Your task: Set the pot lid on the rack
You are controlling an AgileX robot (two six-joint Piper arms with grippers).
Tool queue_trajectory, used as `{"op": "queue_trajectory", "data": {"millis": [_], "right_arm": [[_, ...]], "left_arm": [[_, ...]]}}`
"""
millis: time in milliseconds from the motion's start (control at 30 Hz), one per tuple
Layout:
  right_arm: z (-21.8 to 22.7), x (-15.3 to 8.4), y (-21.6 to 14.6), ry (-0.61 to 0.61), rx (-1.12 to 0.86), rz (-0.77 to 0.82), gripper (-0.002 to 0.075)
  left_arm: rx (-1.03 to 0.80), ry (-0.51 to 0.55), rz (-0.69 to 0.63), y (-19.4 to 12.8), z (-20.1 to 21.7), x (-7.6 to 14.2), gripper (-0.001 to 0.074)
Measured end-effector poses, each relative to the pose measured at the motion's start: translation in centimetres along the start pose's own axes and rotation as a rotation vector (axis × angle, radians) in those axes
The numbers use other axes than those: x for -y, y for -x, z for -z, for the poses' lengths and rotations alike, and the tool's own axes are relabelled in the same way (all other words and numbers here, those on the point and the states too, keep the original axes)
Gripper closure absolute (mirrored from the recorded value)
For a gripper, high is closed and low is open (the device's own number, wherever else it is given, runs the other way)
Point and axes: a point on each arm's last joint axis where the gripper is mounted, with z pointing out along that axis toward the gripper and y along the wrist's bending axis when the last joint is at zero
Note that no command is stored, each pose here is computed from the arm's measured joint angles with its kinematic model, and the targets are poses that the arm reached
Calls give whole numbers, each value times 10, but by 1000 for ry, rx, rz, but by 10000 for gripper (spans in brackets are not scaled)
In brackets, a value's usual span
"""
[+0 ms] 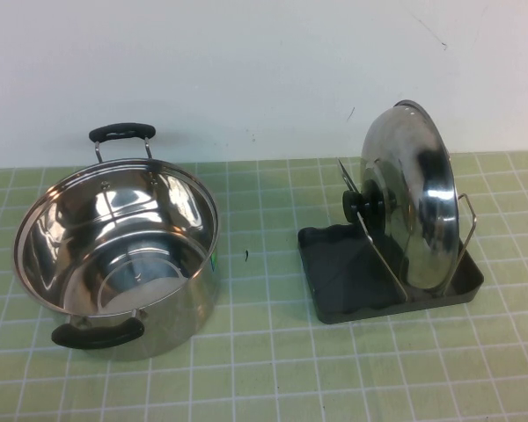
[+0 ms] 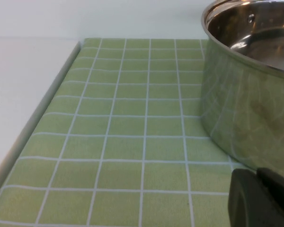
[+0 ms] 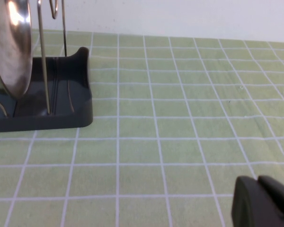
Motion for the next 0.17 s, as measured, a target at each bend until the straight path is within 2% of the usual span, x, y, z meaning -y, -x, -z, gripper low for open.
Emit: {"op": "queue_trajectory", "data": {"millis": [167], "right_arm": [[0,0,0,0,0,0,727]], "left_arm": [[0,-2,5,0,0,0,736]]}}
